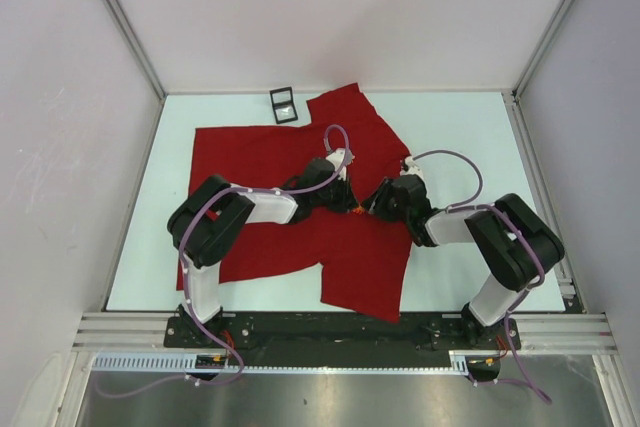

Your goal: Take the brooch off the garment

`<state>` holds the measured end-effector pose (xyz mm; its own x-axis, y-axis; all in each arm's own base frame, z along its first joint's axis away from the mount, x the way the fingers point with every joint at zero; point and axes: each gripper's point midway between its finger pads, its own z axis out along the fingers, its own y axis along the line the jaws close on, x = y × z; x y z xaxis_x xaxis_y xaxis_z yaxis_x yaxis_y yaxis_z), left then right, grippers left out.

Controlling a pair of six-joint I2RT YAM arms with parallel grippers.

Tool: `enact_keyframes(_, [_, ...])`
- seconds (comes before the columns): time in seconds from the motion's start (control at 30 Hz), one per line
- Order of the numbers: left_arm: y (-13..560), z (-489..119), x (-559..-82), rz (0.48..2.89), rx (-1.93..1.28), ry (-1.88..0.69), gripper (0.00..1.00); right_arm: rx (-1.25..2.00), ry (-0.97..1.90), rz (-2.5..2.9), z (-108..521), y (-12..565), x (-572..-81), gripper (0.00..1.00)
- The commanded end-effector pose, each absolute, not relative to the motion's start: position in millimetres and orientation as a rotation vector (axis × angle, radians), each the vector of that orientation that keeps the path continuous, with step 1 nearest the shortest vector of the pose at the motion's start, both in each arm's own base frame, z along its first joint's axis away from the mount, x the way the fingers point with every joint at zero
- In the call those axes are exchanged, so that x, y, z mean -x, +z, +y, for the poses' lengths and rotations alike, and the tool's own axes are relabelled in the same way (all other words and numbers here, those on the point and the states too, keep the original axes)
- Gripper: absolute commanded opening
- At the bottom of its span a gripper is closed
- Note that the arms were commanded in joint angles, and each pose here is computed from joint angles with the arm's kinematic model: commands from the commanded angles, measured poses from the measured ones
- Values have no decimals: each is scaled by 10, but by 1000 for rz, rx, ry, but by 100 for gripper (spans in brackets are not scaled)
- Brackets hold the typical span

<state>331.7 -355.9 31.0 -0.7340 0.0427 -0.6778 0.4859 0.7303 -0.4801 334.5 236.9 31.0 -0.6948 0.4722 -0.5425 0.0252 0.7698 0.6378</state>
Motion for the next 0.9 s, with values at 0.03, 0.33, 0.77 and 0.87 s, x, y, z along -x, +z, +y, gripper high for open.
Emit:
enact_keyframes(0.03, [362, -3570, -3387, 2253, -378, -875, 7, -345, 900, 2189, 2545, 424, -3419, 33])
enact_keyframes(0.33, [505, -3561, -3351, 2197, -398, -901, 16, -324, 884, 2171, 2539, 480, -3426, 8])
enact_keyframes(0.77, [861, -3312, -3191, 2115, -573, -560, 57, -369, 964, 2181, 2561, 519, -3416, 1])
enact_keyframes(0.87, [818, -3375, -3177, 2101, -628, -534, 54, -375, 992, 2182, 2582, 532, -3411, 1])
